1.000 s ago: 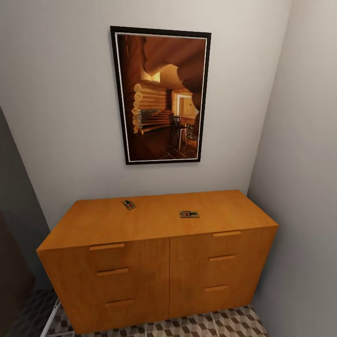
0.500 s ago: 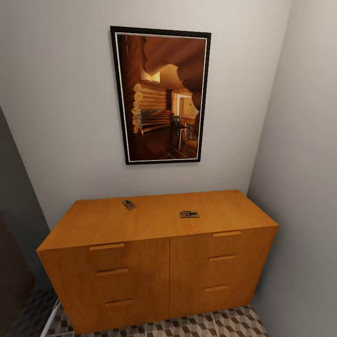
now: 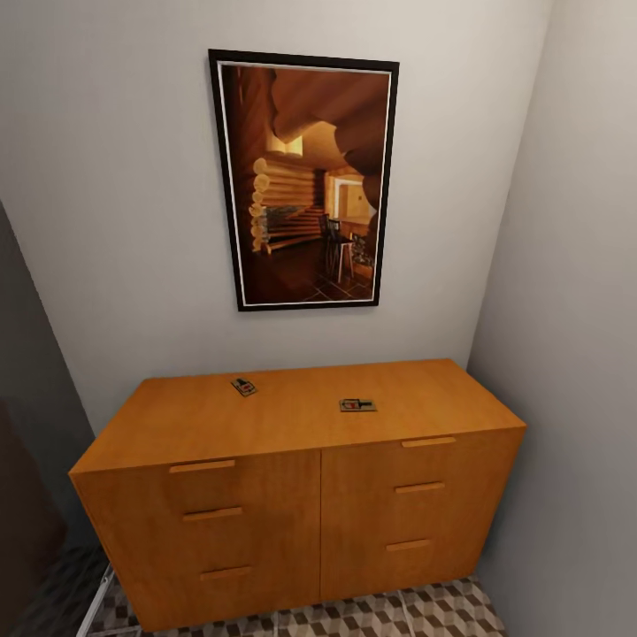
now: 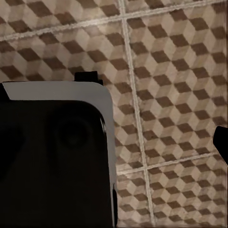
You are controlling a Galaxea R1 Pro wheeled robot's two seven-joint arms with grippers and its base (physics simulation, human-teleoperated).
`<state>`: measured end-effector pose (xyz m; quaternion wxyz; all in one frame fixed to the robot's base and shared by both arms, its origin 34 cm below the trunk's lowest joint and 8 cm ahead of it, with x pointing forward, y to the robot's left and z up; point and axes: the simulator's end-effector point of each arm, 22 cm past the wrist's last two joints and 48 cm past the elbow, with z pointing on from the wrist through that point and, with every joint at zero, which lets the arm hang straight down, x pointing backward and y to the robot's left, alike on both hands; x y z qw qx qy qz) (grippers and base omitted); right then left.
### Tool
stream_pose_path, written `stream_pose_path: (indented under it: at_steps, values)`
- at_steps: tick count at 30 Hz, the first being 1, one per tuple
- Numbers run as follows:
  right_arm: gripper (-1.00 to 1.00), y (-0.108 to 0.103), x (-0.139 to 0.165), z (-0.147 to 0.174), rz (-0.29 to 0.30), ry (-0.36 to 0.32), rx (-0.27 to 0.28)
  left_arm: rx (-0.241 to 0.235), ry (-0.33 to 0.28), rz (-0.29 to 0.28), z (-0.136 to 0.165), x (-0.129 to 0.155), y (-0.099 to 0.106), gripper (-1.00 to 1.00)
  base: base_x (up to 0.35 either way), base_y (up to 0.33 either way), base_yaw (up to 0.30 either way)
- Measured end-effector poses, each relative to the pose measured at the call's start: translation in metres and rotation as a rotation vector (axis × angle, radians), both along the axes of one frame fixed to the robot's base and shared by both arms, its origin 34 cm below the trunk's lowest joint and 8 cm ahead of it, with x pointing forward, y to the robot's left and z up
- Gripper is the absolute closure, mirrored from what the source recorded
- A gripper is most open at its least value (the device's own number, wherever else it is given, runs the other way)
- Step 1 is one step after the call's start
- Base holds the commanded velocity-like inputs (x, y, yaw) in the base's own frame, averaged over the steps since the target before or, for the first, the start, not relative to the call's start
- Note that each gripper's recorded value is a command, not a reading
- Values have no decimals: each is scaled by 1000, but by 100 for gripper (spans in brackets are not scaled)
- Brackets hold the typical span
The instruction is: Take the four mousetraps from the cabinet in the bathroom and place them on the bathroom floor. Make sure all four end up on the same floor surface, and ensure that at least two of them are either under or directly next to the same bathroom sink.
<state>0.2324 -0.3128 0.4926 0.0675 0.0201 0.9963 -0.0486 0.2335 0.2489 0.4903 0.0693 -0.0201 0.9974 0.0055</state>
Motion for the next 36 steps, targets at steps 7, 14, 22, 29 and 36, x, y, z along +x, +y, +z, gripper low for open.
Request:
stream_pose_path:
  at_steps: [7,14,22,29,36]
  values:
    - [-100,-5,-30,-2,46,42,-8,-17,74,-31,-3,-39,-5,-100,0,0,0]
    - [-100,-13,-56,-3,79,78,-19,-34,115,-39,-4,-57,-13,-100,0,0,0]
    - [-100,-18,-64,-2,89,96,-29,-51,114,-44,-3,-45,-22,-100,0,0,0]
    - [-100,-13,-54,-2,136,99,-17,-57,115,-47,-2,-36,-25,-100,0,0,0]
    - [-100,-9,-45,-2,161,101,6,-59,115,-50,0,-26,-28,-100,0,0,0]
